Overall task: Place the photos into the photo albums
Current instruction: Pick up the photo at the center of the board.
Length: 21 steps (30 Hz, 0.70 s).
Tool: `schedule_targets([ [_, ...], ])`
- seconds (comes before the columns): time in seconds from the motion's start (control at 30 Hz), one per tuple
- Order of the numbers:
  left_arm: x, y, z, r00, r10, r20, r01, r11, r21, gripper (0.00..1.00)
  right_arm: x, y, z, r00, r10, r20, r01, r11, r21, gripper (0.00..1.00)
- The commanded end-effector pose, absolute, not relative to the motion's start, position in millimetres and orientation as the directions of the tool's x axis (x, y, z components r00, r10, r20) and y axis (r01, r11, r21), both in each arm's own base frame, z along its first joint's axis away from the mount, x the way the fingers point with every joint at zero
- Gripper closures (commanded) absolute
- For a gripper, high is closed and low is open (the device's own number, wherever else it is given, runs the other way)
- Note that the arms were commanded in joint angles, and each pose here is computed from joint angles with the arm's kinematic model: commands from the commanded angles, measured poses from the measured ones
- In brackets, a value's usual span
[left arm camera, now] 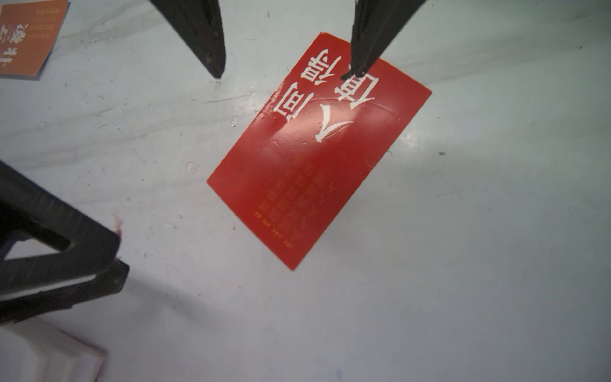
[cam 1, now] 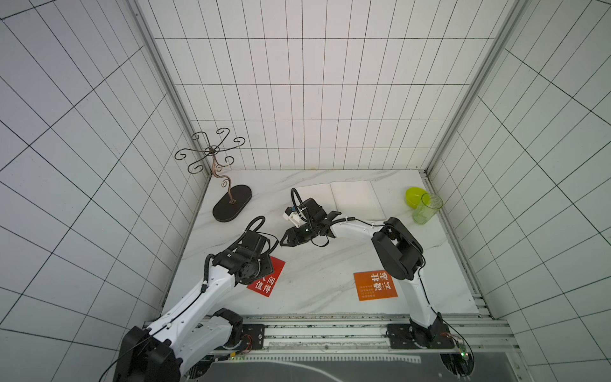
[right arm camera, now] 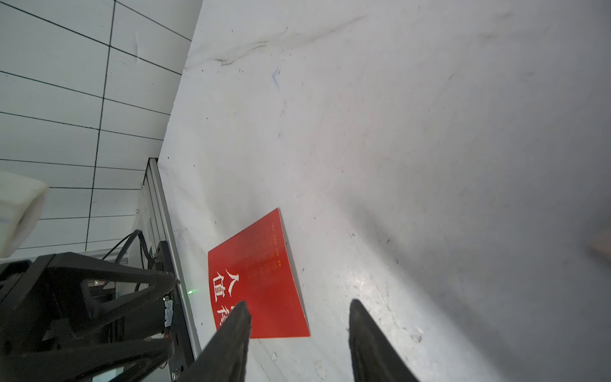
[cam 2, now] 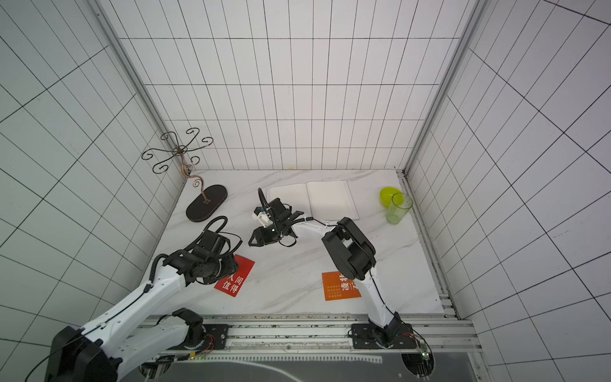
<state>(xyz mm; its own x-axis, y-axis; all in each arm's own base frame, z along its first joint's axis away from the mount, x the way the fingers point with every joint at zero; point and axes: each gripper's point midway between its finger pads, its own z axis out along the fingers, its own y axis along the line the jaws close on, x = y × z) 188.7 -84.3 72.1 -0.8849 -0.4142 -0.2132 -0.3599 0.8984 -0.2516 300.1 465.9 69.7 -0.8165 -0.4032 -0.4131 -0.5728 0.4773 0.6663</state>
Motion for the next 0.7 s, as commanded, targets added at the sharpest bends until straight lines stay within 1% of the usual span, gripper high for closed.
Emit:
schedule_targets([
  [0.0,170.0,-72.6,59.2,-0.86,-0.484,-0.16,-0.453,0.87,-0.196,0.39,303.4,493.2,93.5,-0.801,-0.4,-0.445,-0.593,0.431,0.68,0.51],
  [0.23,155.1,-73.5,37.8,-0.865,-0.488,-0.115,-0.46,0.864,-0.205,0.39,288.1,510.8,77.0,-0.807,-0.436,-0.397,-0.572,0.417,0.706,0.51],
  [0.67,152.5,-87.6,13.6,-0.89,-0.454,-0.04,-0.434,0.87,-0.234,0.39,273.4,516.4,55.6,-0.813,-0.484,-0.324,-0.539,0.415,0.733,0.51],
])
